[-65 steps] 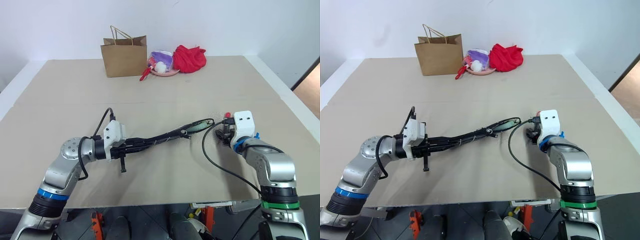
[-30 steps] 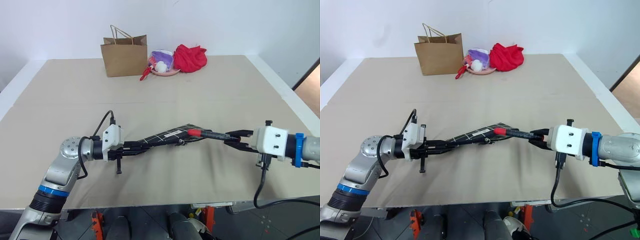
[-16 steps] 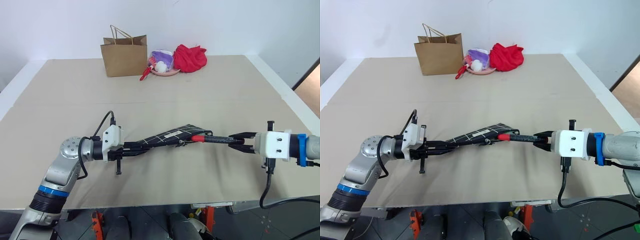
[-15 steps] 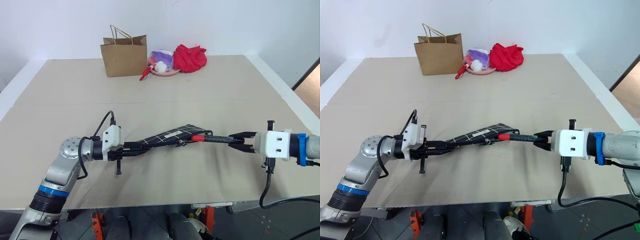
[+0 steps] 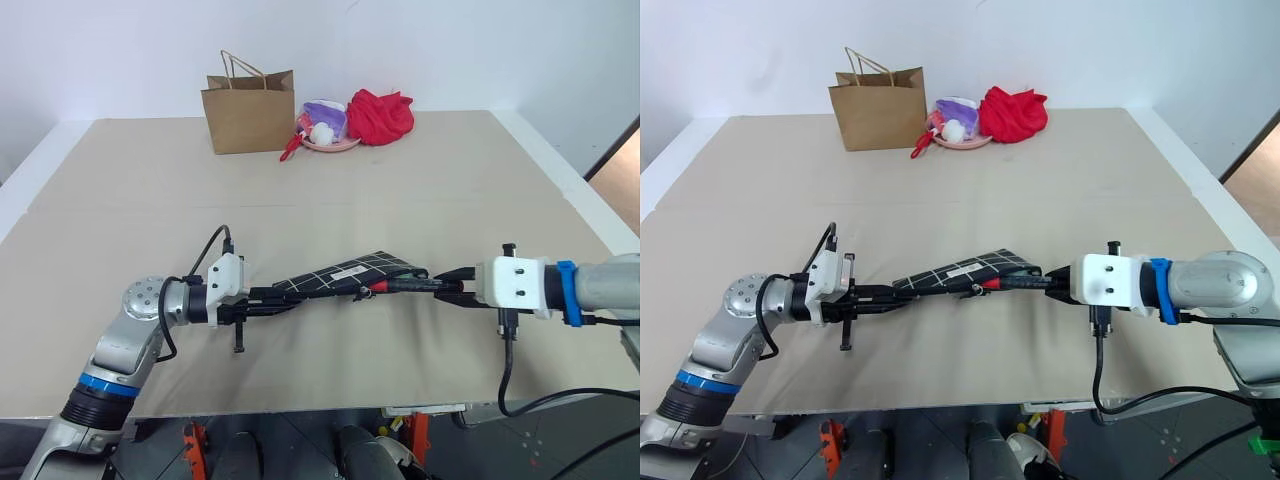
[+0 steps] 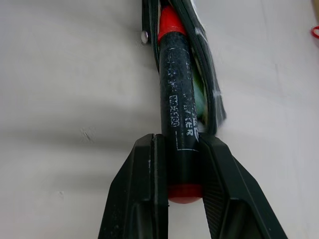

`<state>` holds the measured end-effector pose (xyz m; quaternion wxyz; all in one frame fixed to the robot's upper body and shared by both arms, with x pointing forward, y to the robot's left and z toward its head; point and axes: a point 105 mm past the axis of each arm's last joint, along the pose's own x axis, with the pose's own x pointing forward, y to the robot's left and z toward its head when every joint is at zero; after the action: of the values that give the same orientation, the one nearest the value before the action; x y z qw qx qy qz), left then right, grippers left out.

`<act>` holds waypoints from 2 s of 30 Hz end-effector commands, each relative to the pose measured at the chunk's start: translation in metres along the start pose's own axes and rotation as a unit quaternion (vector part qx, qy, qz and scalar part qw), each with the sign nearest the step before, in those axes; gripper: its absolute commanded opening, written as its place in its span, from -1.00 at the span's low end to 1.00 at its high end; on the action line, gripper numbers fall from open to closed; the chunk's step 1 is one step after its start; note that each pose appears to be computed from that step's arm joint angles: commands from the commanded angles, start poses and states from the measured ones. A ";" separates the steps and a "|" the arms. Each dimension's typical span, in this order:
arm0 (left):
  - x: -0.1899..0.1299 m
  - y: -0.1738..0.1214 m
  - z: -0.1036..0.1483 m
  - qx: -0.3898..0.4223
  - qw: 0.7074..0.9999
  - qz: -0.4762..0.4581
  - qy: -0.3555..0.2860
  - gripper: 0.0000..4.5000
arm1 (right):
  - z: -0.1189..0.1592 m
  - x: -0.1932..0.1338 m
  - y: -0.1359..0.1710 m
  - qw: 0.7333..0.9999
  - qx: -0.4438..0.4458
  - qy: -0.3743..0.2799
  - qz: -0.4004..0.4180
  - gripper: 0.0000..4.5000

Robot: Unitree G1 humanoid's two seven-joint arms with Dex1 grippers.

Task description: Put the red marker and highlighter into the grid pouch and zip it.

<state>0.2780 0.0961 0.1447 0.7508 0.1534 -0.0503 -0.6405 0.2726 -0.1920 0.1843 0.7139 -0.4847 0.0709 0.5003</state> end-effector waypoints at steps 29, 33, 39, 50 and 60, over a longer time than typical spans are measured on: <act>0.004 0.000 0.010 0.016 1.000 0.007 -0.013 -1.00 | 0.026 -0.004 -0.022 0.996 0.036 -0.066 -0.045 0.77; 0.005 0.010 0.014 0.000 0.999 0.028 -0.027 -1.00 | 0.050 0.004 0.004 0.982 0.131 -0.136 0.010 0.77; 0.008 0.006 0.014 -0.002 1.000 0.014 -0.024 -1.00 | 0.059 0.021 0.004 0.986 0.077 -0.145 -0.011 0.77; 0.008 0.005 0.013 -0.002 1.000 0.013 -0.020 -1.00 | 0.066 0.040 -0.010 0.985 0.011 -0.163 -0.048 -0.14; 0.007 0.005 0.013 0.000 1.000 0.016 -0.018 -1.00 | 0.075 0.052 -0.005 0.982 0.021 -0.183 -0.031 -0.99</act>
<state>0.2829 0.0863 0.1476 0.7625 0.1309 -0.0479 -0.6317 0.2759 -0.1043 0.1884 0.7449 -0.3659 -0.0526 0.5554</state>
